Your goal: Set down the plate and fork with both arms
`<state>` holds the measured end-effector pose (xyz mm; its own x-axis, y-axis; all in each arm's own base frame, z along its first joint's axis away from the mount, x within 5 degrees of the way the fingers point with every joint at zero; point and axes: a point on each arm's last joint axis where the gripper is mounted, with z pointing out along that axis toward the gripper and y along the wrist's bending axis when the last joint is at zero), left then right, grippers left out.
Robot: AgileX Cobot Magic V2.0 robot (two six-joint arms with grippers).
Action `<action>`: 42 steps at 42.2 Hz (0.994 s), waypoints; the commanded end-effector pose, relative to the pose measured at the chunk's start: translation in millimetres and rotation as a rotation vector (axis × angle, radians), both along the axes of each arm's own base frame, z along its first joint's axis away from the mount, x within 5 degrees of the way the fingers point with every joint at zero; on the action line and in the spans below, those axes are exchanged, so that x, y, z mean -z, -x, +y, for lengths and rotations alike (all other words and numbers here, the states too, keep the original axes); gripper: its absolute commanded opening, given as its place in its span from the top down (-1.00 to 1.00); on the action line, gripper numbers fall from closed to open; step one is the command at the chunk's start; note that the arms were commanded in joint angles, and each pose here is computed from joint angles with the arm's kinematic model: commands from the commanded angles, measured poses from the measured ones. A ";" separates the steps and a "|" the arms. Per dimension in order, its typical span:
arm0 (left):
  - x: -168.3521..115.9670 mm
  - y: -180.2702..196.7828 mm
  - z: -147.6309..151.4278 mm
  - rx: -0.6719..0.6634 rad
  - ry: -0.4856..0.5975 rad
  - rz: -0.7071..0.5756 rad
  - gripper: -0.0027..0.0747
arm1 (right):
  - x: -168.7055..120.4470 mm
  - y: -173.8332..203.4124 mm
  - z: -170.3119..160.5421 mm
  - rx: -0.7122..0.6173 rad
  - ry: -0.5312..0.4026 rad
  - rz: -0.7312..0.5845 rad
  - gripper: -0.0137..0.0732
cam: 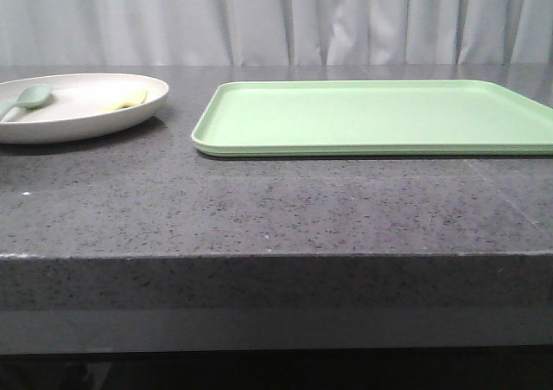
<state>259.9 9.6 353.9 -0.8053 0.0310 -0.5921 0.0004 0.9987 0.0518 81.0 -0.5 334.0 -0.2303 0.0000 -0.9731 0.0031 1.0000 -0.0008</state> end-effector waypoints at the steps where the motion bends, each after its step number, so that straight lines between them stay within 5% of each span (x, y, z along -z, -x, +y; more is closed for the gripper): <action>1: -11.1 -23.7 11.6 0.031 0.034 -0.050 -0.50 | -17.4 -2.0 -0.2 -0.001 0.020 -0.103 -0.63; 11: -5.2 -69.0 40.1 0.149 0.273 -0.017 -0.50 | -17.4 -2.0 -0.2 -0.001 0.020 -0.103 -0.63; 42: 44.9 -170.1 57.9 0.254 0.314 0.160 -0.50 | -17.4 -2.0 -0.2 -0.001 0.020 -0.103 -0.63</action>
